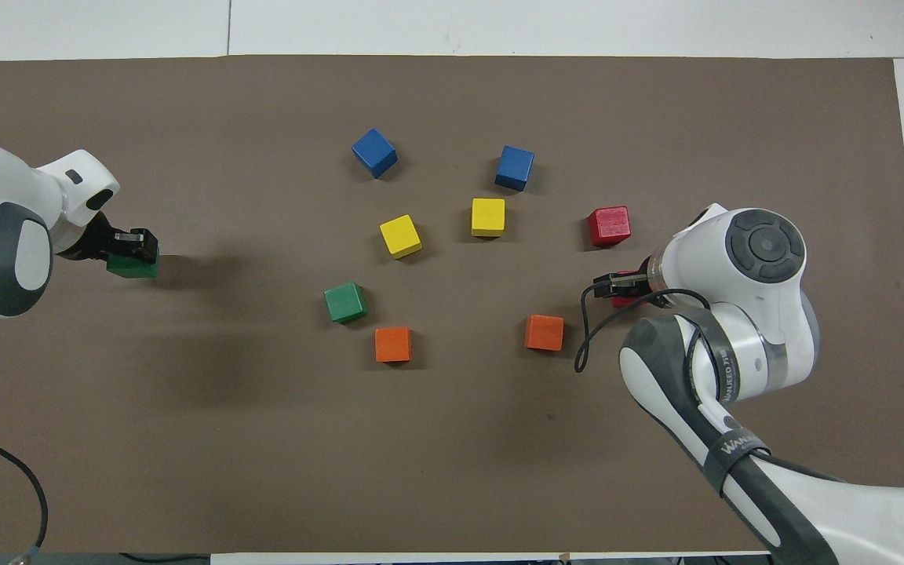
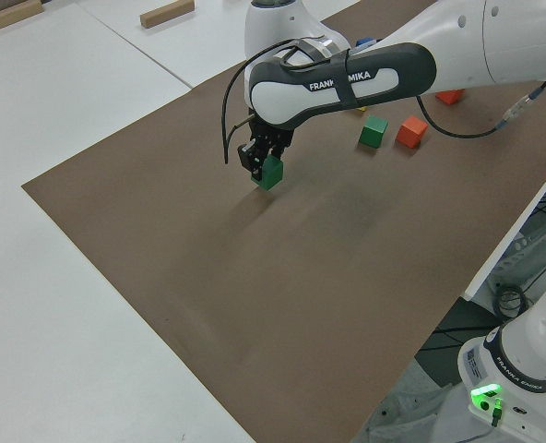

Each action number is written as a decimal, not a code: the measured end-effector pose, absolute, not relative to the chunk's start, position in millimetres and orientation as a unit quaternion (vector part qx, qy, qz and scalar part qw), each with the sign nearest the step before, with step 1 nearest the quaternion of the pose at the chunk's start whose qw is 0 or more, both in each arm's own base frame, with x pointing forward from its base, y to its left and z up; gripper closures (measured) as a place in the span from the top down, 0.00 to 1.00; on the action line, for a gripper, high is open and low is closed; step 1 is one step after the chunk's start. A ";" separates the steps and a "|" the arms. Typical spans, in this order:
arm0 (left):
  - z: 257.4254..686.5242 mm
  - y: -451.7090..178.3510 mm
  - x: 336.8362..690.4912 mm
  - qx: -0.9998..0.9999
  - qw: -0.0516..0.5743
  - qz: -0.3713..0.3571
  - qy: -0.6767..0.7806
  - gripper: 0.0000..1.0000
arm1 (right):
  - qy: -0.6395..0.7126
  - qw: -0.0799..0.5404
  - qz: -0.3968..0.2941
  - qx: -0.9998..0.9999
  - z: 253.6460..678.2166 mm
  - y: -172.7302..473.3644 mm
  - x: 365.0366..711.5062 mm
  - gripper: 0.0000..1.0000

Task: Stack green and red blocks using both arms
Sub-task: 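Carry the green block outward and lower it while the right gripper grasps red, then release the green block with the left gripper while the right gripper carries red, then reach the left gripper to the second green block while the right gripper lowers red, then grasp the second green block while the right gripper reaches the second red block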

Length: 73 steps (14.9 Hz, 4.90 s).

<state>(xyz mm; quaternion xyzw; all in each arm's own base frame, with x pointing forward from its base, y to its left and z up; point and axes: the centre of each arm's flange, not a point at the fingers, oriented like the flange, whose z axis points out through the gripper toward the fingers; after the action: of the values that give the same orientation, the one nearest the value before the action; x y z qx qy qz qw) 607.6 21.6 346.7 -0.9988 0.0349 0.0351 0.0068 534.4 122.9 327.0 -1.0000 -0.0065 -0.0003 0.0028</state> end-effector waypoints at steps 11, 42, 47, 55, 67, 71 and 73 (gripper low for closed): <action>328.8 17.6 602.4 -1.000 -0.029 0.013 -0.001 0.55 | -0.007 0.003 0.000 -1.000 301.0 121.1 535.8 1.00; 374.1 -247.3 555.0 -0.986 -0.020 0.028 -0.163 1.00 | -0.055 -0.002 -0.018 -0.998 301.9 -42.5 598.4 0.55; 364.8 -257.0 545.1 -0.988 -0.018 0.030 -0.151 1.00 | -0.055 -0.002 -0.020 -0.998 298.8 -42.7 598.9 0.59; 336.3 -273.5 518.9 -0.991 -0.013 0.034 -0.125 1.00 | -0.058 0.005 0.010 -0.998 410.6 -7.7 623.7 1.00; 305.2 -272.4 502.1 -0.989 -0.022 0.018 -0.145 1.00 | -0.026 0.009 -0.018 -0.999 398.7 138.0 660.1 1.00; 305.2 -276.0 500.0 -0.987 -0.021 0.018 -0.159 0.71 | -0.020 0.010 -0.022 -1.000 382.5 138.9 665.4 1.00; 307.4 -281.1 497.3 -0.985 -0.018 0.022 -0.169 0.55 | -0.007 0.012 -0.025 -1.000 370.3 140.7 668.1 1.00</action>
<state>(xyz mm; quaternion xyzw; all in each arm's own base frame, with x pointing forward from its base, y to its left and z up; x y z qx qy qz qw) 497.3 -281.1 307.4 -0.9853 -0.1685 0.0222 -0.0183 668.1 140.7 370.3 -0.9996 -0.0074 -0.0247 0.0117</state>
